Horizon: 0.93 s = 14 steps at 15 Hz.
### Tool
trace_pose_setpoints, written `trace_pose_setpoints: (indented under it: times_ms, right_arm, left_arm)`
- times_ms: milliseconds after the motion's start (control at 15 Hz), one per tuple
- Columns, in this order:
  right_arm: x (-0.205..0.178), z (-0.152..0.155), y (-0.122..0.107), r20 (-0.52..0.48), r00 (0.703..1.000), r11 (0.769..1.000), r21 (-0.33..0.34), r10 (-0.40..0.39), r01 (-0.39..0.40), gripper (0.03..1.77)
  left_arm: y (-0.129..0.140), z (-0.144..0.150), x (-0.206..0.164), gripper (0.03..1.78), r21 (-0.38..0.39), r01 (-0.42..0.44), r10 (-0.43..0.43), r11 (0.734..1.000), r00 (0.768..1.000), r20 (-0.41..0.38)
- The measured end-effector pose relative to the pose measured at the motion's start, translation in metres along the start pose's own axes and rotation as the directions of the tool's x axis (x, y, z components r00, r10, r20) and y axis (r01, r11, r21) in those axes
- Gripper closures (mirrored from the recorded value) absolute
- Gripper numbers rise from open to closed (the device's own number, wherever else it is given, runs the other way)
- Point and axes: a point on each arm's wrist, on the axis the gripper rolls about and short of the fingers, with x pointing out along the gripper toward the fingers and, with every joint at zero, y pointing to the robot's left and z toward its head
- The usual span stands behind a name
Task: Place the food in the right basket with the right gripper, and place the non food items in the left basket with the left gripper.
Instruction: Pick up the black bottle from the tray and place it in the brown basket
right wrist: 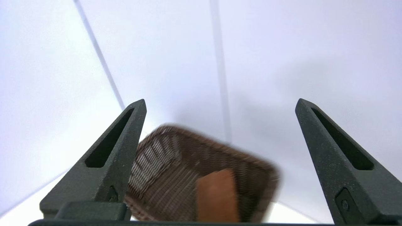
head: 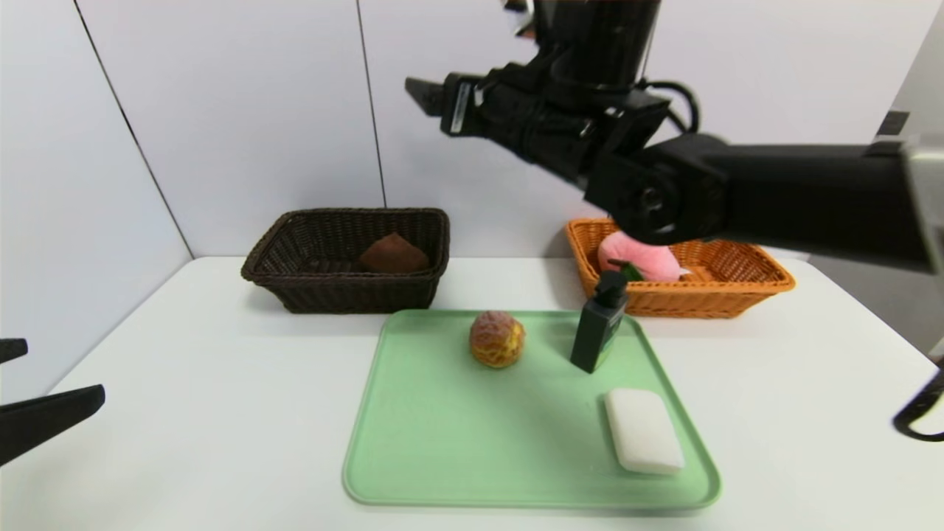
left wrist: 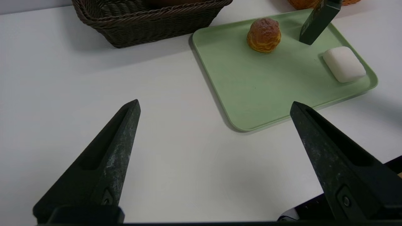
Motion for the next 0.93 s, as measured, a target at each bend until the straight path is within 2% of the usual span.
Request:
trace_pose_setpoints:
  times_ms: [200,333,400,467,600,667,733,800,933]
  right_arm:
    - [-0.056,0.064,-0.026,-0.119,0.985,0.991,-0.036,-0.129,0.125,0.13]
    - [-0.100,0.089,-0.052,-0.256,0.941,0.975,-0.071,-0.220,0.209,0.12]
    - [-0.124,0.095,-0.064,-0.343,0.902,0.965,-0.086,-0.261,0.247,0.12]
    - [-0.150,0.098,-0.076,-0.441,0.847,0.954,-0.095,-0.297,0.285,0.12]
    - [-0.193,0.088,-0.093,-0.609,0.712,0.926,-0.110,-0.350,0.361,0.11]
    - [-0.209,0.081,-0.100,-0.650,0.661,0.909,-0.116,-0.375,0.401,0.11]
    - [-0.220,0.075,-0.106,-0.659,0.638,0.894,-0.121,-0.398,0.432,0.11]
    - [-0.229,0.069,-0.112,-0.642,0.639,0.879,-0.124,-0.424,0.460,0.11]
    - [-0.245,0.059,-0.123,-0.582,0.655,0.850,-0.128,-0.481,0.511,0.11]
  left_arm:
    - [-0.001,0.013,0.014,0.12,0.013,0.041,-0.041,0.999,0.999,0.026]
    - [-0.006,0.023,0.019,0.12,-0.035,0.130,-0.130,0.991,0.991,0.001]
    - [-0.011,0.031,0.019,0.12,-0.082,0.188,-0.190,0.979,0.982,-0.019]
    - [-0.016,0.040,0.020,0.12,-0.138,0.228,-0.235,0.964,0.971,-0.037]
    - [-0.025,0.053,0.036,0.12,-0.265,0.257,-0.289,0.929,0.953,-0.087]
    - [-0.029,0.058,0.050,0.12,-0.290,0.265,-0.302,0.920,0.949,-0.089]
    - [-0.034,0.060,0.066,0.12,-0.291,0.280,-0.314,0.915,0.946,-0.078]
    - [-0.039,0.059,0.084,0.12,-0.279,0.288,-0.319,0.916,0.945,-0.073]
    - [-0.054,0.046,0.125,0.12,-0.216,0.269,-0.291,0.939,0.954,-0.076]
